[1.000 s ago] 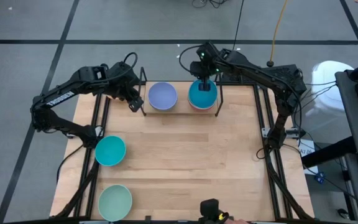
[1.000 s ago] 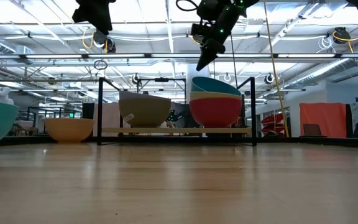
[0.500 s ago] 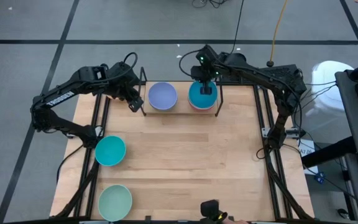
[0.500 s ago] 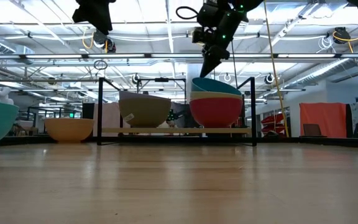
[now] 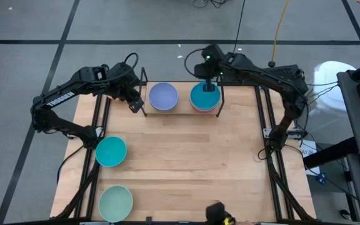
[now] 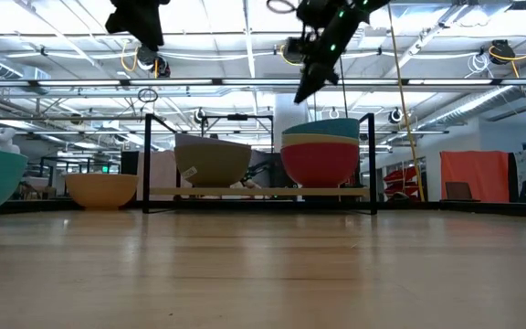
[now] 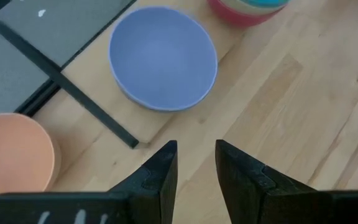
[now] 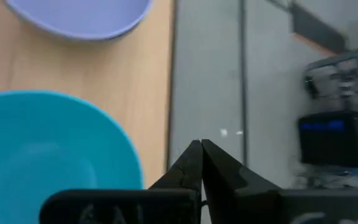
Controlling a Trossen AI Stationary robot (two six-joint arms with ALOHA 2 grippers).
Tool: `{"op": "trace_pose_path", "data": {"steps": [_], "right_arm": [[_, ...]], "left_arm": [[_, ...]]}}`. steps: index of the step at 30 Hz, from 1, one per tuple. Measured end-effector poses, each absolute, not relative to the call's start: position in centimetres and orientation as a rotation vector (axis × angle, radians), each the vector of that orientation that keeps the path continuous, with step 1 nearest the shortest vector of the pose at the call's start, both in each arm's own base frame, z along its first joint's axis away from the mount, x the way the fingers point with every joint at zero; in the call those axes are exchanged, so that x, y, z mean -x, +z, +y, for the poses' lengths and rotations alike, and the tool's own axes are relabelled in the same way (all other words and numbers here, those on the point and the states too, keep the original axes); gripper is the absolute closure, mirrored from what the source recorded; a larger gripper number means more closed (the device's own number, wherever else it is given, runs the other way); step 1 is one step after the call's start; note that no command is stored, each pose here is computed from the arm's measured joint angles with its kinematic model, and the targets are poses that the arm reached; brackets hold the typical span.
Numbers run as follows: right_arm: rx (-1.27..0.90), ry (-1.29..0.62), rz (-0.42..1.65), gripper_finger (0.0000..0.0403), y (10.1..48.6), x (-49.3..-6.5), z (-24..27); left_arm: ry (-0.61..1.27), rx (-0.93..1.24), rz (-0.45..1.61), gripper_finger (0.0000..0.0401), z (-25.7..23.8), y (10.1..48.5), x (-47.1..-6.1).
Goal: Place and stack bowls onto a shelf
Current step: Stack the light blue bowl on top of the purple bowl on the shelf
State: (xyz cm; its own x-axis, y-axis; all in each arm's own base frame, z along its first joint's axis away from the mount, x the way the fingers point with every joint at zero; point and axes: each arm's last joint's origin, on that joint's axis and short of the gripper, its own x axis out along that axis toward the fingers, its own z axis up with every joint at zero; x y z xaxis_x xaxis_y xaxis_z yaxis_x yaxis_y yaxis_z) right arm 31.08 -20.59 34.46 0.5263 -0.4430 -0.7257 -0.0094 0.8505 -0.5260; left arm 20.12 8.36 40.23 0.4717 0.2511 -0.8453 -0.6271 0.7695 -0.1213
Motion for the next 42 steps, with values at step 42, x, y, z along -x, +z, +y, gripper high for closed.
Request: {"op": "trace_pose_path", "data": {"steps": [42], "right_arm": [[0.413, -0.369, 0.657, 0.0403, 45.7, -20.8, -10.6]], "left_arm": [[1.026, 1.167, 1.362, 0.0288, -2.2, 29.0, -19.6]]}}
